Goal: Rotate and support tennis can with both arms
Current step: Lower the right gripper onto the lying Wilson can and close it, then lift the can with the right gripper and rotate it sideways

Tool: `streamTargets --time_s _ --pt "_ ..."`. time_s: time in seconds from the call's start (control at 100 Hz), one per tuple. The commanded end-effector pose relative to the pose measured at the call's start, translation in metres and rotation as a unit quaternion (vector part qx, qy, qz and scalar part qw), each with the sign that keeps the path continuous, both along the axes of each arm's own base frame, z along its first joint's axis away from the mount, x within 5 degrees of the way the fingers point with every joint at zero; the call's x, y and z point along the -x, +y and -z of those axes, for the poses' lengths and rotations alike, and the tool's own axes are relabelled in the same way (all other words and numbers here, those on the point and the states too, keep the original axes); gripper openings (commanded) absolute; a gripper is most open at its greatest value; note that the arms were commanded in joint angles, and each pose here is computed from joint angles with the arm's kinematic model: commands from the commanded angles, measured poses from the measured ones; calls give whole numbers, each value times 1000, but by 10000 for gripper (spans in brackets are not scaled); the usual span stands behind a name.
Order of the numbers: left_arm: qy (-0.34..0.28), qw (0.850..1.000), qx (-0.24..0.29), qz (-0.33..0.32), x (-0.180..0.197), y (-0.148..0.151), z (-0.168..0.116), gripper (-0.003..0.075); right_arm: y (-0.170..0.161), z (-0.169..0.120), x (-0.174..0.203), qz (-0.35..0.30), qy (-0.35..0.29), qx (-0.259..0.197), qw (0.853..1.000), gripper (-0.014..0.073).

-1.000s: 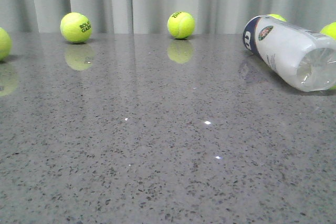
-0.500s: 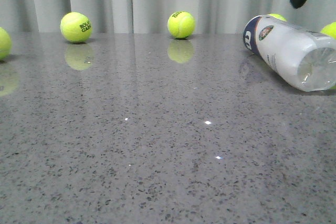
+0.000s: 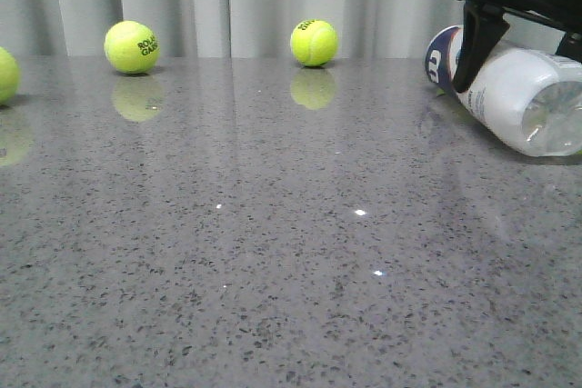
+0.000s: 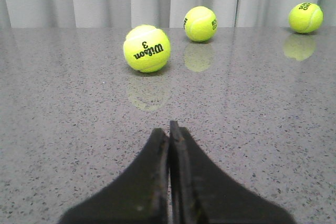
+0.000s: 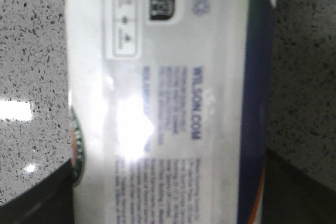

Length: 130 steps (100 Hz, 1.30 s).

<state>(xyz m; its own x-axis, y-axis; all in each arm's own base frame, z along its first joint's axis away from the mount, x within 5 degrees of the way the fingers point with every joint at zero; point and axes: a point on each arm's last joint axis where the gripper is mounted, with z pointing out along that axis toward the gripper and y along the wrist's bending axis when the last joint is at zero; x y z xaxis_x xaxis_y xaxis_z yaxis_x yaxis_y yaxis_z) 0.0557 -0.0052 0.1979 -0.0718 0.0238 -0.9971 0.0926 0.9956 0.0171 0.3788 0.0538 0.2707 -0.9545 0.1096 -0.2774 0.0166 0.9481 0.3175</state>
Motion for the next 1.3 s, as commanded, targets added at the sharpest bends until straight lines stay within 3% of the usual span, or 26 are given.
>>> streamTargets --time_s 0.0,0.11,0.28,0.39,0.46,0.56,0.75,0.82,0.89,0.99,1.29 --pt "-31 999 8 -1 0 0 6 -19 1 -29 3 -3 -48 -13 999 419" --pt "-31 999 8 -1 0 0 6 -19 1 -31 3 -13 -53 -10 998 326" --pt "-31 999 8 -1 0 0 6 -19 11 -54 5 -112 -88 16 990 322" --pt "-31 999 8 -1 0 0 6 -19 29 -77 8 -212 -132 41 967 322" --pt "-31 999 8 -1 0 0 6 -19 44 -89 11 -282 -166 60 943 322" --pt "-31 999 8 -1 0 0 6 -19 68 -97 18 -400 -217 94 885 322" --pt "-31 999 8 -1 0 0 6 -19 102 -95 34 -620 -276 153 718 322" --pt "-31 999 8 -1 0 0 6 -19 109 -93 38 -666 -284 162 671 322" --pt "-31 999 8 -1 0 0 6 -19 113 -92 40 -689 -291 167 642 322" --pt "-31 999 8 -1 0 0 6 -19 115 -90 39 -695 -288 164 639 322" --pt "-31 999 8 -1 0 0 6 -19 121 -60 28 -711 -243 135 646 322"
